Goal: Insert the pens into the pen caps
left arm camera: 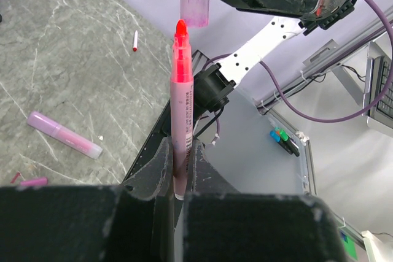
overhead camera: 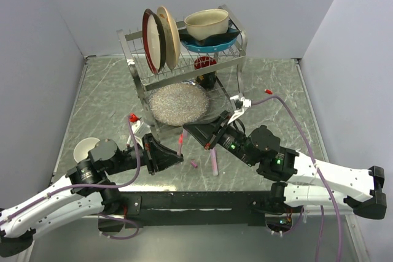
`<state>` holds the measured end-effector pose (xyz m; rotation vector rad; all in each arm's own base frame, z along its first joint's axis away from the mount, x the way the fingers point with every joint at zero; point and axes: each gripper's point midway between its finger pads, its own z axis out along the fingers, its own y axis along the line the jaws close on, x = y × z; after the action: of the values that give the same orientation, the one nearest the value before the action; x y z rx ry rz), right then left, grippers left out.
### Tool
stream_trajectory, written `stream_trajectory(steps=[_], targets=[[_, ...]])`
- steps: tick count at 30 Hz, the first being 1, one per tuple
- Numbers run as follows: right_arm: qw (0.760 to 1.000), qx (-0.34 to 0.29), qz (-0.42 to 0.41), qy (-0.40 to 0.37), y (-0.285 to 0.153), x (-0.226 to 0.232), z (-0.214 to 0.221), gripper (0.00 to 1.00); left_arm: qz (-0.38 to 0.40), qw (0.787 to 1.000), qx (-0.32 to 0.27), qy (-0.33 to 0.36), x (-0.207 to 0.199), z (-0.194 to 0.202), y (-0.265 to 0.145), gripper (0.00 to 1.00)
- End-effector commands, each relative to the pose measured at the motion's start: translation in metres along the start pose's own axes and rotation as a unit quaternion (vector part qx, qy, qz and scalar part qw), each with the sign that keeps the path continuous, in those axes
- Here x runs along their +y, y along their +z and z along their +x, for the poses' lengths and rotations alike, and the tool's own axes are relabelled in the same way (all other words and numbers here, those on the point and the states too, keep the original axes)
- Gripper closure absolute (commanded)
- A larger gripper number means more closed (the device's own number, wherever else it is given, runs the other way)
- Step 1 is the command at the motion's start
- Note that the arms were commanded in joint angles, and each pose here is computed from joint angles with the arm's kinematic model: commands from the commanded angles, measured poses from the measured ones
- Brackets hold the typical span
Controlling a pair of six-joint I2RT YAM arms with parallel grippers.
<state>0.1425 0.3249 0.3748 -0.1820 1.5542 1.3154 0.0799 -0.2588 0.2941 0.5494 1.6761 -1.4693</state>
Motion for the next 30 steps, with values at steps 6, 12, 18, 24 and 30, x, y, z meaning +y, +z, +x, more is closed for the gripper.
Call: stream_trajectory(steps=[6,12,18,24,30], targets=[[0.999,-0.029,-0.013,0.001,0.0051,0.0164,-0.0215,1.00,0.021,1.000,-0.015,0.004,-0.0090,-0.0081,0.0011,0.99],[0.999,-0.028,-0.020,0.003,0.0046,0.0193,-0.0221,1.00,0.022,1.000,-0.015,0.005,-0.0092,-0.0079,0.0012,0.99],[0.999,-0.031,-0.013,-0.004,0.0060,0.0189,-0.0258,1.00,0.023,1.000,-0.015,0.003,-0.0091,-0.0072,0.0015,0.99],[0.999,-0.029,-0.014,-0.005,0.0069,0.0196,-0.0250,1.00,0.022,1.000,-0.016,0.003,-0.0092,-0.0080,0.0008,0.99],[1.000,-0.018,-0.016,-0.003,0.0067,0.0189,-0.0189,1.00,0.019,1.000,-0.017,0.004,-0.0089,-0.0092,0.0002,0.99]])
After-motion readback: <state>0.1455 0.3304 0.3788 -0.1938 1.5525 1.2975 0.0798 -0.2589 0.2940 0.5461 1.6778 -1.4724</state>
